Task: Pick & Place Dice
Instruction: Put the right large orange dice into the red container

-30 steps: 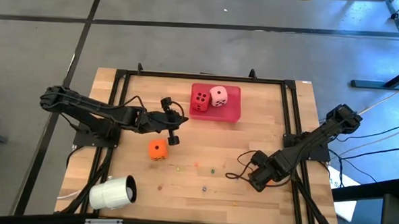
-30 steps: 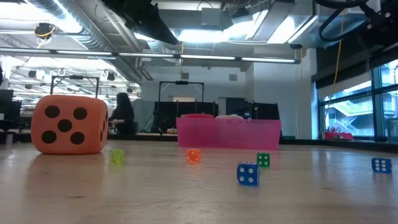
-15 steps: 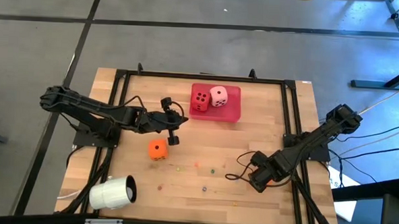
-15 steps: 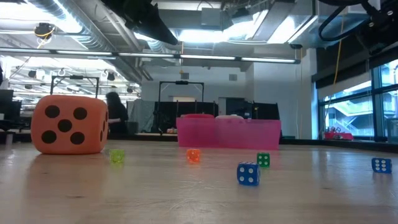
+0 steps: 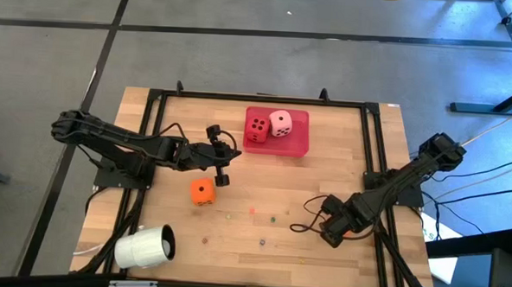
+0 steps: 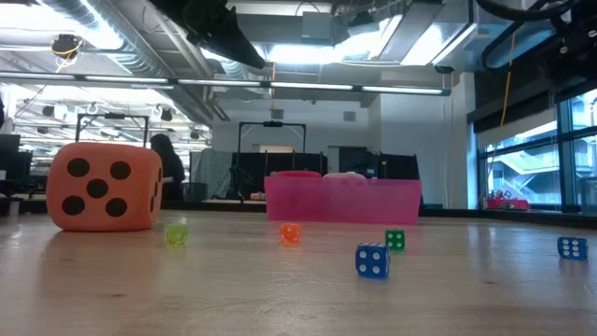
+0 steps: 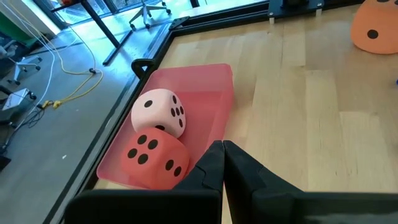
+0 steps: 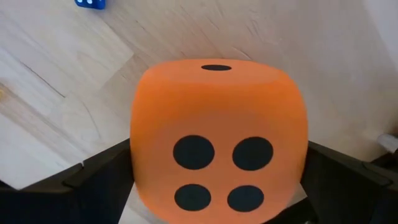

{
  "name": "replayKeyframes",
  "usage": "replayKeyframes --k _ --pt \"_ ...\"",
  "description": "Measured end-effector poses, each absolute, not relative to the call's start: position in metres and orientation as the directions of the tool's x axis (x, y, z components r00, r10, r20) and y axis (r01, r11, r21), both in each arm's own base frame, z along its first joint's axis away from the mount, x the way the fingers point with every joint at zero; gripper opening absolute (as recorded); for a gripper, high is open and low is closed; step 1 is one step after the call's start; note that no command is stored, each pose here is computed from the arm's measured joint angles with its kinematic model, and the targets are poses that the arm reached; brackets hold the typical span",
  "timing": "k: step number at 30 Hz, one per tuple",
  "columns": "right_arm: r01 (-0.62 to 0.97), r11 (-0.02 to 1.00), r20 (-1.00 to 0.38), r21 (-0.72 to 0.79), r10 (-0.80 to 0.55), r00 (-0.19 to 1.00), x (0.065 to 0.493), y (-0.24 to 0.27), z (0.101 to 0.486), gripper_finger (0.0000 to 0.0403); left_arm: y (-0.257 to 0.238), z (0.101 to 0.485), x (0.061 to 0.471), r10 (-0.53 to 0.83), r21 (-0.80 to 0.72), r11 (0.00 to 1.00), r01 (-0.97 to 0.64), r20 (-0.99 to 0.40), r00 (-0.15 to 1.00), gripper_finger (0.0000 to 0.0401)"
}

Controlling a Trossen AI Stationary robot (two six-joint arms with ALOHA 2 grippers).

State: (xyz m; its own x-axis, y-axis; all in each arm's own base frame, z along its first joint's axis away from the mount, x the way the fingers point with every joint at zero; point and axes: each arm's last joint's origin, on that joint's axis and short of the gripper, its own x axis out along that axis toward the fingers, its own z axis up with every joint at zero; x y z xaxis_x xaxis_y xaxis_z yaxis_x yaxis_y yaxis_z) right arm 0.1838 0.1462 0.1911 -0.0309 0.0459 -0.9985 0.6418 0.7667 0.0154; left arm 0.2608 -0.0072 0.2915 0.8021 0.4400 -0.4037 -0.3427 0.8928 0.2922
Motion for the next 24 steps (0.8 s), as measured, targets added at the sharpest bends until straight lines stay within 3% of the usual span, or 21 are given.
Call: replayKeyframes --k 9,18,24 --pt "0.667 0.745 -1.0 0.014 0.027 -0.009 0.188 0.142 0.193 0.04 -0.007 0.292 0.261 0.44 0.295 0.893 -0.341 -0.403 0.803 0.0003" --pt "0.584 0.809 -0.99 0.062 -0.023 0.137 0.211 0.137 0.22 0.04 -0.007 0.291 0.261 0.44 0.295 0.892 -0.341 -0.404 0.802 0.0003" --pt "0.528 0.848 -0.935 -0.034 -0.213 0.282 0.229 0.12 0.233 0.04 -0.007 0.291 0.261 0.44 0.324 0.889 -0.324 -0.405 0.801 0.0003"
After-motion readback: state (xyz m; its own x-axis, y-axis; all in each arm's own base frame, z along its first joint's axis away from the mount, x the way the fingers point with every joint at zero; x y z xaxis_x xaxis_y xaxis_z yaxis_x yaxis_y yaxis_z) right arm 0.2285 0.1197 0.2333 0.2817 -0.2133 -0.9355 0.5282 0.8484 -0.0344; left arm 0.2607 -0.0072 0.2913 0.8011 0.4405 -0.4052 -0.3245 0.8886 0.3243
